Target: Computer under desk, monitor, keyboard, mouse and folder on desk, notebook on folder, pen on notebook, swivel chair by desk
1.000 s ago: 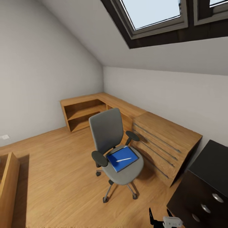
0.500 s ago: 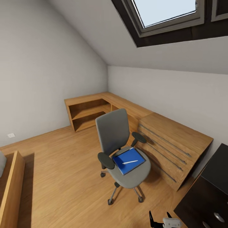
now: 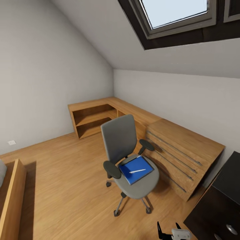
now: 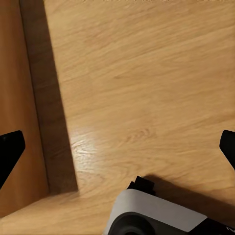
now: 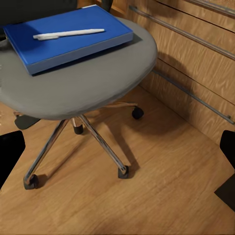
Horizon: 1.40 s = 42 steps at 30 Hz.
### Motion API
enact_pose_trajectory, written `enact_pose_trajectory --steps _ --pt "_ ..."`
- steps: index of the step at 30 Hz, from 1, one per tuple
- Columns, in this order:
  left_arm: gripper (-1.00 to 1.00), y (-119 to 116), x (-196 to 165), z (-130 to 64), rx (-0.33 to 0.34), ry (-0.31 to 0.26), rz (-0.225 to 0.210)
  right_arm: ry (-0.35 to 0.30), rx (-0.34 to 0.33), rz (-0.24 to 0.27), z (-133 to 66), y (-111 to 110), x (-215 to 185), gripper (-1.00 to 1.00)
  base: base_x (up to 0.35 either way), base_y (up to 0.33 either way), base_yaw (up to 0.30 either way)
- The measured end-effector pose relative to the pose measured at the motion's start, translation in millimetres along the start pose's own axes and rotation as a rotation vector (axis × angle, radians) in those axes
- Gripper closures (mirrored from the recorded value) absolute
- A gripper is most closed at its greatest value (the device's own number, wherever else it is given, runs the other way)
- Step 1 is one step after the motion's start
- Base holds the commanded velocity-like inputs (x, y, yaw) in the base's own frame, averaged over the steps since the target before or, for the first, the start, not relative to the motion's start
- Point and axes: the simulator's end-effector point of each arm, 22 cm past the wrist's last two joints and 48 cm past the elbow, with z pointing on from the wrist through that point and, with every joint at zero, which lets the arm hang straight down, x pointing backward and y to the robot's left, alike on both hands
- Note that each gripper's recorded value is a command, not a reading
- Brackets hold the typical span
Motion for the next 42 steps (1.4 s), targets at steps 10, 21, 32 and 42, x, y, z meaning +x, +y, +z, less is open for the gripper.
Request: enact_pose_trajectory --steps 10,21,32,42 --pt "-1.0 0 0 -0.1 0.0 -0.001 0.0 -0.001 0.001 0.0 0.1 0 -1 -1.0 0.221 0.22 0.0" --pt "-1.0 0 -2 0.1 -0.001 -0.005 -0.001 0.058 0.028 0.017 11.2 -6 4 -1.0 0.02 0.021 0.0" --pt "-1.0 -47 -117 -17.1 0.121 -0.156 -0.163 0.073 0.272 0.328 67.3 -65 -56 -1.0 0.0 0.0 0.0" --pt "-1.0 -54 -233 -59.8 0.229 -0.152 -0.241 0.147 0.388 0.417 109.0 -64 -149 -1.0 0.0 0.0 0.0"
